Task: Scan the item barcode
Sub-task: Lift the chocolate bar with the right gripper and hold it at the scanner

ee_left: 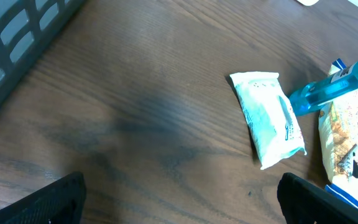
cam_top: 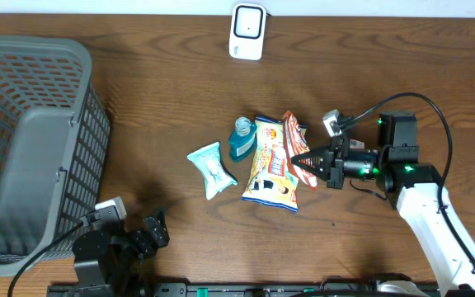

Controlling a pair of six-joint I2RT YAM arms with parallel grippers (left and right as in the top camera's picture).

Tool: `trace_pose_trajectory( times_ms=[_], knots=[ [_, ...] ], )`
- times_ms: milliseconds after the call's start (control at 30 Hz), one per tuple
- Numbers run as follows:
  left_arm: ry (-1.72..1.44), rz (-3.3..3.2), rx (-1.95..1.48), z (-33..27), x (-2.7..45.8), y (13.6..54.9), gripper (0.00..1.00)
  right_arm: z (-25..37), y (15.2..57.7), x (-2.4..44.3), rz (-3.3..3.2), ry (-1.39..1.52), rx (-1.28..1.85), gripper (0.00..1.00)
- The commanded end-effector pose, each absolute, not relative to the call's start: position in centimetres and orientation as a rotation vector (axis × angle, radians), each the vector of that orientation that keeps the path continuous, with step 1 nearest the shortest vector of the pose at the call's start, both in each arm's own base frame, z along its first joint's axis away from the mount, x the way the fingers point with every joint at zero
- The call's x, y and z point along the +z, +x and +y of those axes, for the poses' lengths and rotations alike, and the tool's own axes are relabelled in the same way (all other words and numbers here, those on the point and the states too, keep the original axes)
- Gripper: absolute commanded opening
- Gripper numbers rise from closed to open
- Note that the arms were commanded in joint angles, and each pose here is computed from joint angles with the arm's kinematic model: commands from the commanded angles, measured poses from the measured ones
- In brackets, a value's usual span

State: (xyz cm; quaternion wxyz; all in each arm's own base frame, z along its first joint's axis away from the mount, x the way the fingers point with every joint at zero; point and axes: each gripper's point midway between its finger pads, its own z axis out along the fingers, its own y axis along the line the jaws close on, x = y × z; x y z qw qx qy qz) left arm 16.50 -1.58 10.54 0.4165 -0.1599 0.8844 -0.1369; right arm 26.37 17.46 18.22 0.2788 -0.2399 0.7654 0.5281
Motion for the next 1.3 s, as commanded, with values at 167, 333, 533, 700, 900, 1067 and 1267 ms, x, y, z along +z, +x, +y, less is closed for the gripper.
trace_pose_trajectory(
  times_ms=[167,333,533,700,900,1067,1267],
  knots=[
    [-0.385,2.226,-0.351,-1.8,10.5,16.5,0.98,17.7,28.3,15.0,2.268,-0.529,1.120,0.01],
    [-0.385,2.226,-0.351,-1.8,10.5,16.5,0.98,18.2,29.2,14.4,2.300,-0.556,0.952,0.01],
    [-0.385,2.226,-0.351,-1.8,10.5,16.5,0.98,18.1,32.1,17.5,2.232,-0.555,0.779,0.01],
    [-0.385,2.226,-0.351,-1.8,10.5,16.5,0.98,18.6,34.0,20.3,2.155,-0.562,0.751,0.01],
    [-0.385,2.226,-0.351,-1.8,10.5,16.5,0.98,18.3,37.9,20.7,2.137,-0.515,0.645,0.01],
    [-0.385,2.226,-0.351,-1.8,10.5,16.5,0.98,18.6,41.9,20.4,2.130,-0.506,0.583,0.01],
    [-0.385,2.226,-0.351,-1.8,10.5,16.5,0.98,19.5,48.6,18.6,2.178,-0.501,0.447,0.01]
  ],
)
